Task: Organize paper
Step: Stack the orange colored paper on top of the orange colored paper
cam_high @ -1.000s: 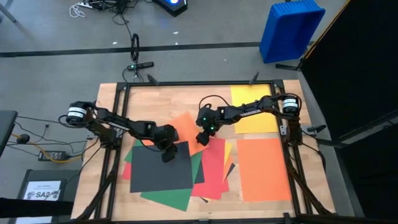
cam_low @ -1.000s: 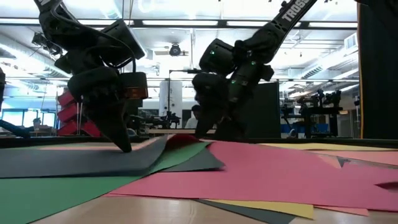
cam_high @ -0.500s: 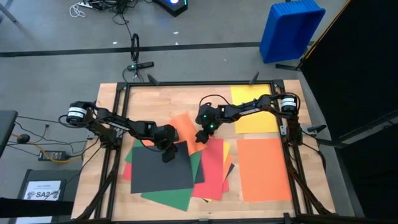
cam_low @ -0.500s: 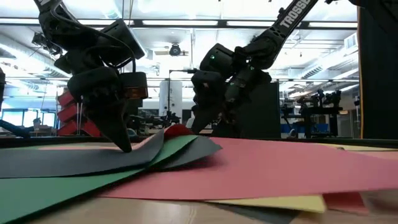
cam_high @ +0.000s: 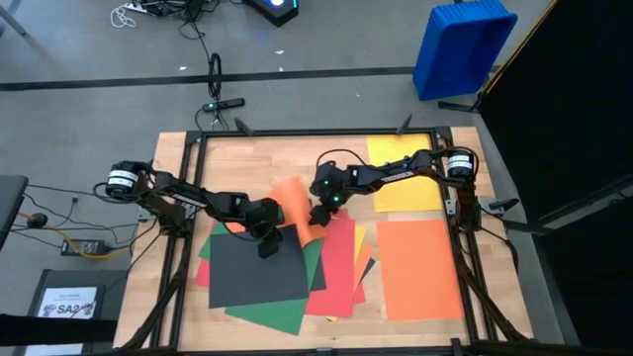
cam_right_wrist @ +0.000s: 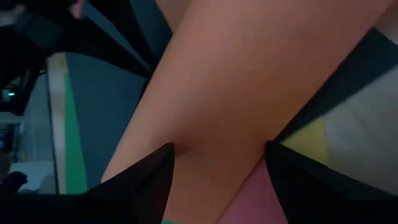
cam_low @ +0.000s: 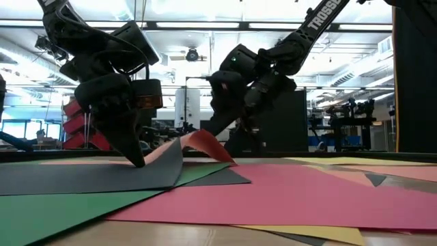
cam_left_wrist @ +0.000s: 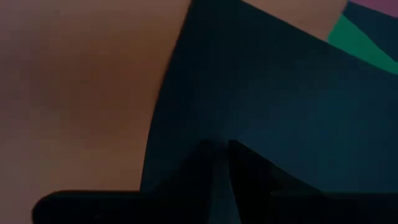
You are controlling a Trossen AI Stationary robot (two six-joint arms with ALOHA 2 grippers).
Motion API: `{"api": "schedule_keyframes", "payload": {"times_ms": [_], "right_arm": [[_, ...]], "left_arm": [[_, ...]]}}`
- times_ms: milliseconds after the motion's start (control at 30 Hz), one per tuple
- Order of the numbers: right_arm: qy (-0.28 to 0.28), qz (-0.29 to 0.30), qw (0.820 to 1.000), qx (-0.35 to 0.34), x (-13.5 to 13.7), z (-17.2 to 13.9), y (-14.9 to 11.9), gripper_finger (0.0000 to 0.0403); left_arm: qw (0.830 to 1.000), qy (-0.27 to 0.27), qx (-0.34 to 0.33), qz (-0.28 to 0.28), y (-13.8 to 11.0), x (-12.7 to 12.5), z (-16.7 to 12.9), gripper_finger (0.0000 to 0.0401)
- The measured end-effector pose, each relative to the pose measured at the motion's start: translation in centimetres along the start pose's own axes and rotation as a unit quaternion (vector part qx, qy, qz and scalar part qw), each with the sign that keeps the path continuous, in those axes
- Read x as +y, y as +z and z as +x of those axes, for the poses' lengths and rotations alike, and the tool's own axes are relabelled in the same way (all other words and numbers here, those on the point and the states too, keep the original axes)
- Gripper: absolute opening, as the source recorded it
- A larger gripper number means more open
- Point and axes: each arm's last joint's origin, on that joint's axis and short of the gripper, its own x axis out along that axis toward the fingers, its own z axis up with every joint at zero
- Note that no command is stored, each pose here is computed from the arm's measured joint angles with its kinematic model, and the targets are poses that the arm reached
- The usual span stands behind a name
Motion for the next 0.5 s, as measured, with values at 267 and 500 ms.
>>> {"api": "schedule_keyframes", "payload": {"times_ms": [267,500], "right_arm": [[0.045,-0.012,0.999,-0.015,1.0,0.1,0.4,0.0233],[0.063,-0.025,0.997,-0.023,1.8,0.3,0.4,0.0236]], "left_arm": [[1.000,0.000,0.000,0.000,0.0,0.0,0.0,0.0037],[1.000,0.000,0.000,0.000,0.0,0.0,0.0,0.0037]]}}
